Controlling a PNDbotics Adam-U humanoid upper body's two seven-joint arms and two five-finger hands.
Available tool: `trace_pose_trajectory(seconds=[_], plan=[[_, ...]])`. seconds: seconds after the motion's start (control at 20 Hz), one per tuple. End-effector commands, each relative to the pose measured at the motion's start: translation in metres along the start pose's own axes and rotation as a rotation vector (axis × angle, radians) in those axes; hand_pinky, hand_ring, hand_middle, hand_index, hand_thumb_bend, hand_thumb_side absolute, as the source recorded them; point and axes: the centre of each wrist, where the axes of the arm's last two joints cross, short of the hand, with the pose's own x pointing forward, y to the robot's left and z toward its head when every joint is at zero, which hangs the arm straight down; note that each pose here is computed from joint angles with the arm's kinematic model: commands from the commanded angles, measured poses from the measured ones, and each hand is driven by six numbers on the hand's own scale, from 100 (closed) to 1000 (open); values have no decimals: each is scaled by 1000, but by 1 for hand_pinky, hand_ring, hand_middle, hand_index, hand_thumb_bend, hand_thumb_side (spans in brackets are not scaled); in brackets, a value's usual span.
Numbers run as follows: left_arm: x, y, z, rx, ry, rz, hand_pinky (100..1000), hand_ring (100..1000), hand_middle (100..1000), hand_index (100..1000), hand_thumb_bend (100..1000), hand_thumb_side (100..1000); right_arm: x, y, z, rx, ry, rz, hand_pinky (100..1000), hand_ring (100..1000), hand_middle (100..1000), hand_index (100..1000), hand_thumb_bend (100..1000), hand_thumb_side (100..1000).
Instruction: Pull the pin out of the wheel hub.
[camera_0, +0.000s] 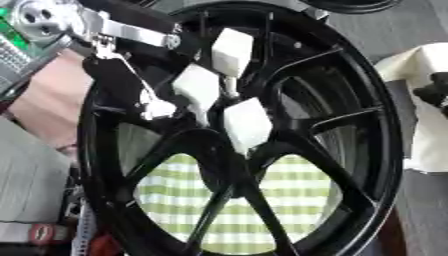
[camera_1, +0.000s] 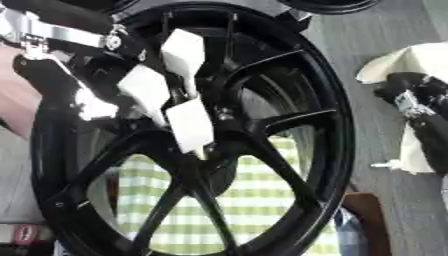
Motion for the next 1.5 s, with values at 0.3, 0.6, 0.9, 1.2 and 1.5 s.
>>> trace_pose_trajectory(seconds=[0.3,0.6,0.9,1.2,1.5], plan=[[2,8,7,30,6,-2,749,584,497,677,100,230,8,-3,-1,-3,-27,8,910,737,574,688,206,375],[5,16,18,75,1,40,699,516,392,562,100,222,7,-3,-1,-6,-22,5,911,737,574,689,205,376],[10,22,37,214,9,91,667,470,319,483,100,249,6,-4,0,-11,-19,4,911,737,574,689,203,377],[17,25,68,324,5,142,668,455,298,471,100,247,6,-5,1,-16,-17,5,912,738,574,689,200,378],[9,15,120,456,64,199,669,449,293,473,100,248,6,-8,3,-33,-19,9,912,738,574,689,197,378]])
